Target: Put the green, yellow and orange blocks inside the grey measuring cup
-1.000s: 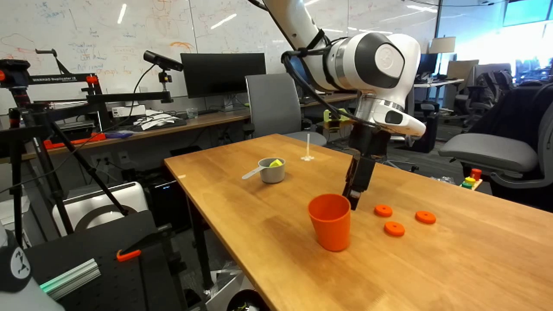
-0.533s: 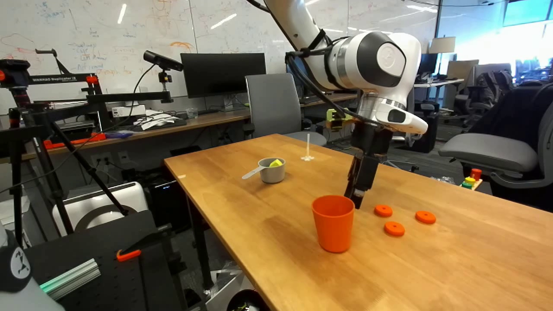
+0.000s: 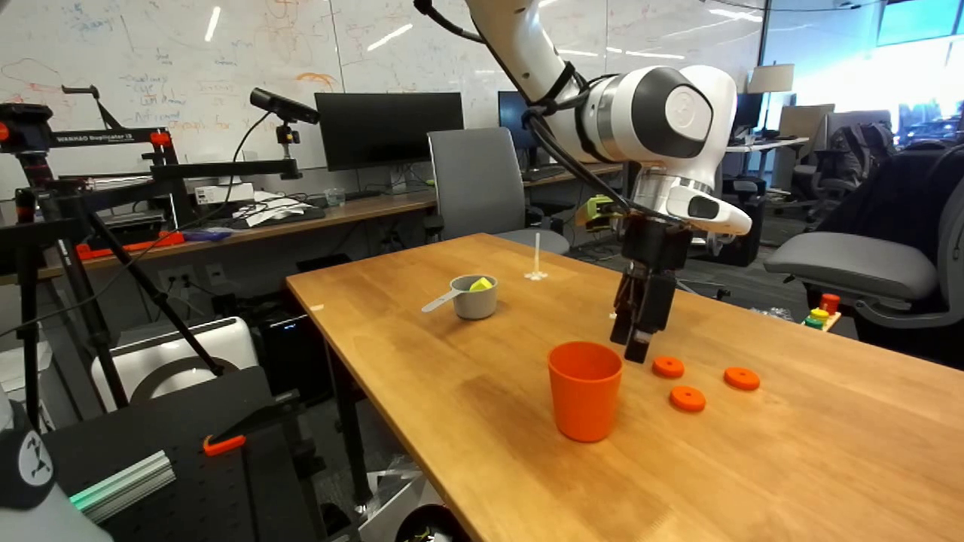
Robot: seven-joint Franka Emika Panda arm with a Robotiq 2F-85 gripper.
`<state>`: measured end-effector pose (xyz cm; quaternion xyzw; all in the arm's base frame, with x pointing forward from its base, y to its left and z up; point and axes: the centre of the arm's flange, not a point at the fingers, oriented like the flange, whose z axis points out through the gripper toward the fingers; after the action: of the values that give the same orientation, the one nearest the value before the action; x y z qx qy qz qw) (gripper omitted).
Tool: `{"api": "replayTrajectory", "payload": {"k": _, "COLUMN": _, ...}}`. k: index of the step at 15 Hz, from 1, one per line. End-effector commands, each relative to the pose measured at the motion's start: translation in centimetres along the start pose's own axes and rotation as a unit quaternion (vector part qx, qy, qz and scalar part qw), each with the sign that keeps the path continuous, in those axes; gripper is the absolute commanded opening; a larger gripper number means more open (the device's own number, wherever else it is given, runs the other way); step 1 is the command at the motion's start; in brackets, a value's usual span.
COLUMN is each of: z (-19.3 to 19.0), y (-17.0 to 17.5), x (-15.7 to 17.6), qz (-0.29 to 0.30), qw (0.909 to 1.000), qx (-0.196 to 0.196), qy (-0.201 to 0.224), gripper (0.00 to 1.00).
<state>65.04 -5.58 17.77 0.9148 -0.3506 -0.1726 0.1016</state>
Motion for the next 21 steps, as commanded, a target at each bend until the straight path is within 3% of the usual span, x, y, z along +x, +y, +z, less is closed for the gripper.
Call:
{"api": "replayTrajectory", "payload": {"k": 1, "z": -1.8, "y": -1.9, "x": 0.6, "qz": -0.019, "qw": 0.9998, "qx": -0.003, "qy": 0.009, "gripper": 1.00}}
{"api": "replayTrajectory", "payload": {"k": 8, "z": -0.8, "y": -3.3, "x": 0.3, "qz": -0.007, "qw": 0.9997, "qx": 0.021, "qy": 0.010, "gripper": 1.00}}
{"api": "replayTrajectory", "payload": {"k": 14, "z": 1.2, "y": -5.5, "x": 0.0, "qz": 0.027, "qw": 0.9953, "qx": 0.092, "qy": 0.011, "gripper": 1.00}}
{"api": "replayTrajectory", "payload": {"k": 21, "z": 1.5, "y": -5.6, "x": -0.8, "qz": 0.048, "qw": 0.9945, "qx": 0.093, "qy": -0.004, "gripper": 1.00}}
